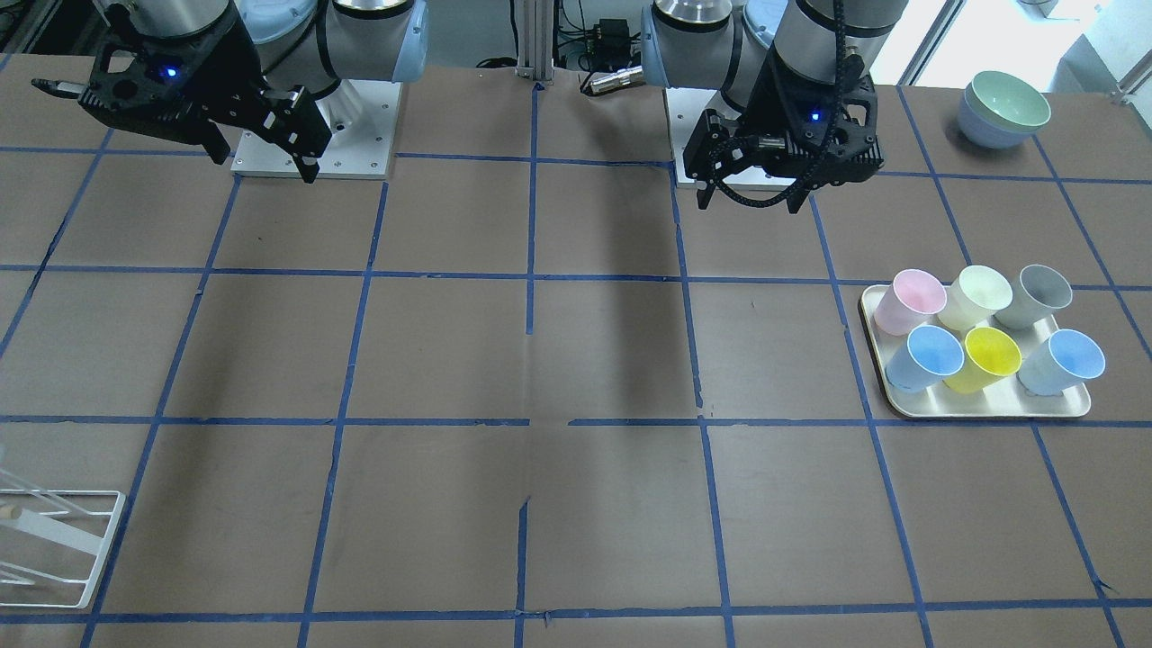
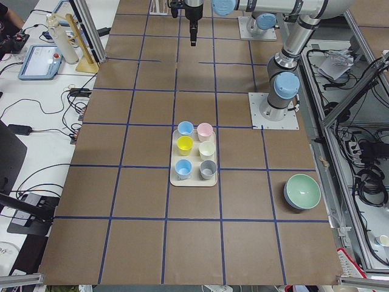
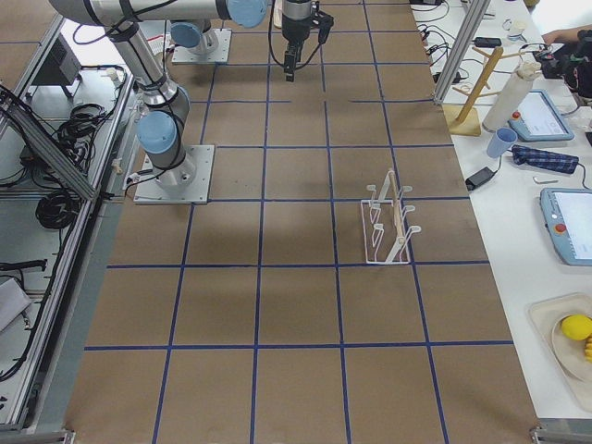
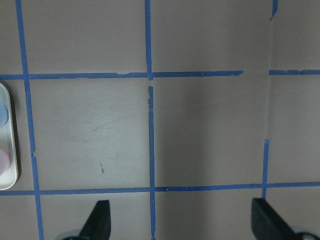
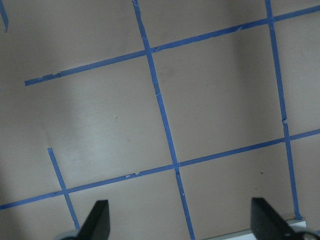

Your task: Transfer IKEA cup to right arm and place on rack

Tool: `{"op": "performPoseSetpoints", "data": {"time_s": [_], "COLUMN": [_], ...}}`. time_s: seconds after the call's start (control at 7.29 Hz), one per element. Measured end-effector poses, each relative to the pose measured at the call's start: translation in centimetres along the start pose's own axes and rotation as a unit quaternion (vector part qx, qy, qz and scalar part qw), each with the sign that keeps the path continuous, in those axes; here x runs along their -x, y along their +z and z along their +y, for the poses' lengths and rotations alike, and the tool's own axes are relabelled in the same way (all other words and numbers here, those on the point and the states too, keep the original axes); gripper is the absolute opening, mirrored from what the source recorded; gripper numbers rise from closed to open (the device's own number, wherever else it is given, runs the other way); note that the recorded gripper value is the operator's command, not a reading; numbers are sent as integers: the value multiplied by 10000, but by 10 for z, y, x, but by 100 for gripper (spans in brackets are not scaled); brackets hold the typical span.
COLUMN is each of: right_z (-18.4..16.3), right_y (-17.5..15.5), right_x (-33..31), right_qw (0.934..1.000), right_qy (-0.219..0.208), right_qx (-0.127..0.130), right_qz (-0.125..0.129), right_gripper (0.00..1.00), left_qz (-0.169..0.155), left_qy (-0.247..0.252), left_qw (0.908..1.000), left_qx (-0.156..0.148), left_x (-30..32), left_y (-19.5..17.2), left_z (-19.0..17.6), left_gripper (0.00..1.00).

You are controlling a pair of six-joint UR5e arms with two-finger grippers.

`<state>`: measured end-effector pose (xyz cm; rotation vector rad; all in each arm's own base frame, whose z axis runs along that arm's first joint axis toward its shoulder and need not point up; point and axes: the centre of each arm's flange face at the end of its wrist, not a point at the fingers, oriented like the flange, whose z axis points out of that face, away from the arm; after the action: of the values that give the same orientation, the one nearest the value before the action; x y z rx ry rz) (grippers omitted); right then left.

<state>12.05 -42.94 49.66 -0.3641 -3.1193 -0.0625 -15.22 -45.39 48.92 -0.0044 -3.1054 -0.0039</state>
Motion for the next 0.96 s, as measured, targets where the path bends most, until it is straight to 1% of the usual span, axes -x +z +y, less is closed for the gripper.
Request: {"op": "performPoseSetpoints", "data": {"time_s": [0.41,0.96], "right_z": [4,4], "right_y": [-4,-5], "right_x": [-1,-1], "right_qw": [10000,10000], "right_qy": [-4,-6], "right_qx": [-48,-48], "right_qz": [-4,-4], "right_gripper": [100,100], "left_qz": [-13,-38], "left_qy": [19,-56], "left_qw": [10000,10000], "left_qx": [-3,-29], "left_x": [2,15], "left_y": [0,-3], "left_z": [0,-3], "left_gripper": [100,100]}}
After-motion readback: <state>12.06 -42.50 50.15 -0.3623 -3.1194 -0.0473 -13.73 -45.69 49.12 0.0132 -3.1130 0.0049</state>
